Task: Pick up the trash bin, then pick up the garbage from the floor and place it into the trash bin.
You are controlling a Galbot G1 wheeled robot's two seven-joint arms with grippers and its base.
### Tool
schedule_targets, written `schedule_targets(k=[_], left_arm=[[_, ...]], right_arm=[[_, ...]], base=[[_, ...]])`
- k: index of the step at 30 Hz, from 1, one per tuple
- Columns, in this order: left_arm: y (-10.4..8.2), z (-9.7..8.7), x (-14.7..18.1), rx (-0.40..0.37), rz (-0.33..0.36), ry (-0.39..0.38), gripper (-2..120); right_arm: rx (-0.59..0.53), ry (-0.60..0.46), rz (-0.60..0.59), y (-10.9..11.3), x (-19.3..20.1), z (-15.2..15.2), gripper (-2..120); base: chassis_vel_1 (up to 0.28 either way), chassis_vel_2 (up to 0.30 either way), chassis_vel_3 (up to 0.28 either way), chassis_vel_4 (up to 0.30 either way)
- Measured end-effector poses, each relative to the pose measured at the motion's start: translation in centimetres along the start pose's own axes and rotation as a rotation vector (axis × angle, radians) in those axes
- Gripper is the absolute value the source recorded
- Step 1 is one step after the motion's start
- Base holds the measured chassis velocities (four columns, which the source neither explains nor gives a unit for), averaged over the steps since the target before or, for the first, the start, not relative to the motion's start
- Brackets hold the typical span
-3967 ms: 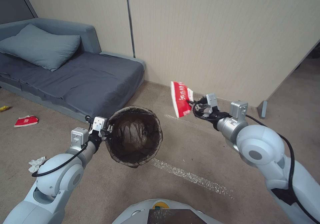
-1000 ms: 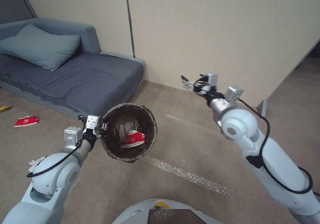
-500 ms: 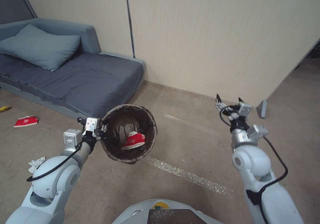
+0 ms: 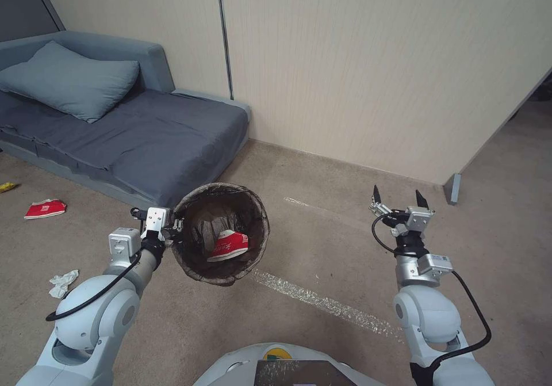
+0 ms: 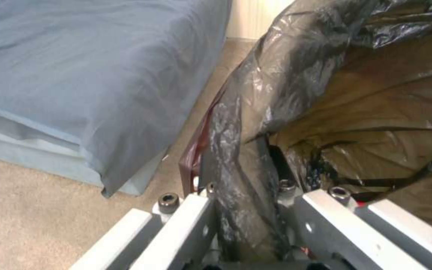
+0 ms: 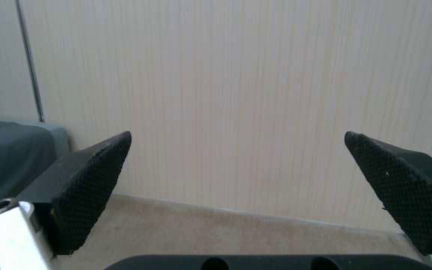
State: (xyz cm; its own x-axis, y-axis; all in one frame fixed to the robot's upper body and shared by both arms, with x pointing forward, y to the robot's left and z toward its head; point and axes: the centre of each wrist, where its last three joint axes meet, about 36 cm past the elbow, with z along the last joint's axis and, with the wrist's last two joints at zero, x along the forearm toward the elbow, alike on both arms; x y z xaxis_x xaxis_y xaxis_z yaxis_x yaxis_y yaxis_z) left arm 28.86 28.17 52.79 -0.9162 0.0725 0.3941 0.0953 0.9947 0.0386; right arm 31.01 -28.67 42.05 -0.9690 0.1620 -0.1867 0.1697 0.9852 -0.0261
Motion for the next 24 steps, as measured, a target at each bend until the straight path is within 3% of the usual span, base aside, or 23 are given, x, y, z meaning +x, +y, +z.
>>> schedule_targets(k=[24], left_arm=[[0.2,-0.1,0.7,-0.005,-0.008,-0.008,0]], right_arm=[[0.049,-0.016,-0.014,-0.2,-1.2,0.4,100]], base=[[0.000,0.000,0.000,0.000]])
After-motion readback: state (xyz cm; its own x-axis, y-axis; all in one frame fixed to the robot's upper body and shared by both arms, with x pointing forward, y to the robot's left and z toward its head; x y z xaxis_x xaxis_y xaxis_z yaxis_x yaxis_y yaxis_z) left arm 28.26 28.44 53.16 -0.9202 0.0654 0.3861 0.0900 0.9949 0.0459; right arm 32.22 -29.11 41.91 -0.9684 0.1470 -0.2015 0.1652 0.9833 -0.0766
